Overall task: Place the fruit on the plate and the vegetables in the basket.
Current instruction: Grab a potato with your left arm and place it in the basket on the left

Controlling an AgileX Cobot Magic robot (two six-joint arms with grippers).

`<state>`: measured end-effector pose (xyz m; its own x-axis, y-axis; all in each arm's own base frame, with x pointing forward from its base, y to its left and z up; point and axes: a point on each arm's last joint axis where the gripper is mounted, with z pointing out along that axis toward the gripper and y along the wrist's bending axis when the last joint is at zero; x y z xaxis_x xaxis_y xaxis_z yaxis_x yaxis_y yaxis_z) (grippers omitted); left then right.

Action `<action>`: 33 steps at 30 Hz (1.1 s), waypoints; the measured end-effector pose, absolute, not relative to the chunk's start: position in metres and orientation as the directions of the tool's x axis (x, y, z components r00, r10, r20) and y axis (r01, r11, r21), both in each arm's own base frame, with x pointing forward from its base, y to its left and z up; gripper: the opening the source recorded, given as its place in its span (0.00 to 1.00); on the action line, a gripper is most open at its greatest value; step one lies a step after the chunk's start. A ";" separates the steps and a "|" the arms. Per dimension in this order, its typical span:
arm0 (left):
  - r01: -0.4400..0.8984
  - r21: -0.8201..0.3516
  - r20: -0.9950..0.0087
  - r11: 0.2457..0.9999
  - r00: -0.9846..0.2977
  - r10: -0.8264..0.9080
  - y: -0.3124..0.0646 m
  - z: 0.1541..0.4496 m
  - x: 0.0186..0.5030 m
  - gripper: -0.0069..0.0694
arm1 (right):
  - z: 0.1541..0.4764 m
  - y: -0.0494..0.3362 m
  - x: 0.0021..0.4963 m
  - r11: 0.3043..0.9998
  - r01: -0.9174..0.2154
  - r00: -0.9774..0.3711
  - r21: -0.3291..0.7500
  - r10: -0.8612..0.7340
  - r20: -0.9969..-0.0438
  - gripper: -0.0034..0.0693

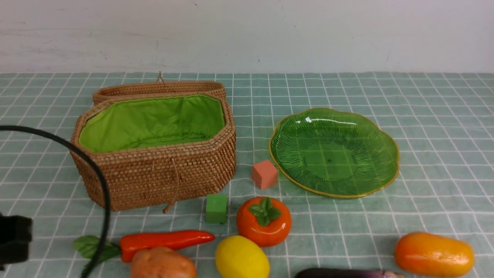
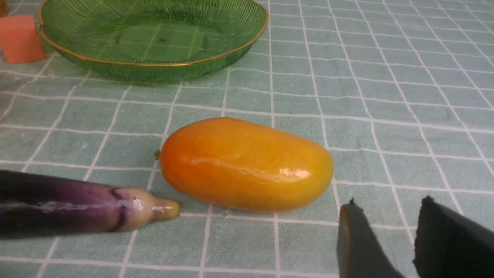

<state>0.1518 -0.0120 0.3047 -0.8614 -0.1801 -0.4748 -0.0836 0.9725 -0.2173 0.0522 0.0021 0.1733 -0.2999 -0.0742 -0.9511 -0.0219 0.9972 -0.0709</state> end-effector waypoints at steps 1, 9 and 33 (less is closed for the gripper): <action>-0.027 -0.252 -0.447 0.967 -0.883 -0.141 -0.018 0.302 0.155 0.40 | 0.173 0.002 0.052 0.997 -0.022 -0.300 -0.071 -0.074 -0.951 0.38; 0.314 -0.354 -0.335 0.881 -0.922 0.194 -0.066 0.281 0.173 0.43 | 0.173 0.002 0.052 0.997 -0.022 -0.300 -0.071 -0.074 -0.951 0.38; -0.329 -0.172 -0.147 0.928 -0.923 -0.355 -0.127 0.254 0.227 0.84 | 0.173 0.002 0.052 0.997 -0.022 -0.300 -0.071 -0.074 -0.951 0.38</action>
